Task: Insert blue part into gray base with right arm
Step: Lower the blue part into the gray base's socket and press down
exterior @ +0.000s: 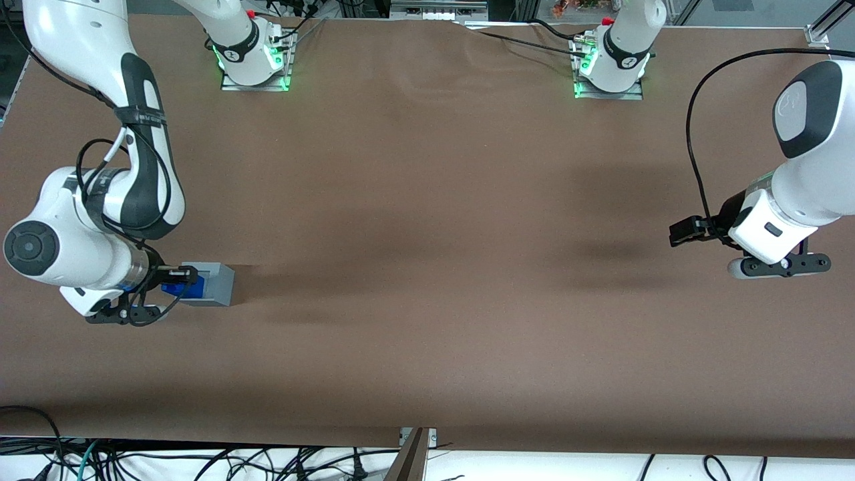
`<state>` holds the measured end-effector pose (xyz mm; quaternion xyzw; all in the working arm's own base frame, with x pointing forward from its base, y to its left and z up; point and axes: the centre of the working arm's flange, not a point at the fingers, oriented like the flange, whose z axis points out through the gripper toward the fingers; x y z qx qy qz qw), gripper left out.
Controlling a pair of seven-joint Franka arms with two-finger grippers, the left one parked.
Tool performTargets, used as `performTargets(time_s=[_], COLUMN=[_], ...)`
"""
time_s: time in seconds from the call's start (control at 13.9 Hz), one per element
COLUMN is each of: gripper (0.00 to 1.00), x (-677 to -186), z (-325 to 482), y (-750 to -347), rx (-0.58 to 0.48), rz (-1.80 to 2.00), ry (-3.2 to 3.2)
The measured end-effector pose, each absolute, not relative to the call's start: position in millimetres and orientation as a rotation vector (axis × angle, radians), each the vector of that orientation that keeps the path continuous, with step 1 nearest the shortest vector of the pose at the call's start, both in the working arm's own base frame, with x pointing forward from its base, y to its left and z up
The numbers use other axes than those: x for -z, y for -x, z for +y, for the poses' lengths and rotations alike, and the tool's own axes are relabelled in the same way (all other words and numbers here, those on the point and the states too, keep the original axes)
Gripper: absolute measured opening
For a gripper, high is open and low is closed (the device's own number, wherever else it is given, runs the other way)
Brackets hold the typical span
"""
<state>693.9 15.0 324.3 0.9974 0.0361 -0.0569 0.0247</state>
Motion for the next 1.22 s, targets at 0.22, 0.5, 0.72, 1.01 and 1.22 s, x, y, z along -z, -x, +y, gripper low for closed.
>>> performTargets(time_s=[0.22,0.5,0.72,1.01,1.22], gripper=[0.5,0.5,0.5,0.5,0.5], x=[-316,-309,-308,-309,-309], z=[13,10,8,-1,-1], y=[-689,-684,-684,-685,-685], rx=[0.244,0.297,0.3,0.289,0.287], rz=[0.195,0.232,0.227,0.208,0.208], ry=[-3.083,-3.083,-3.083,-3.086,-3.087])
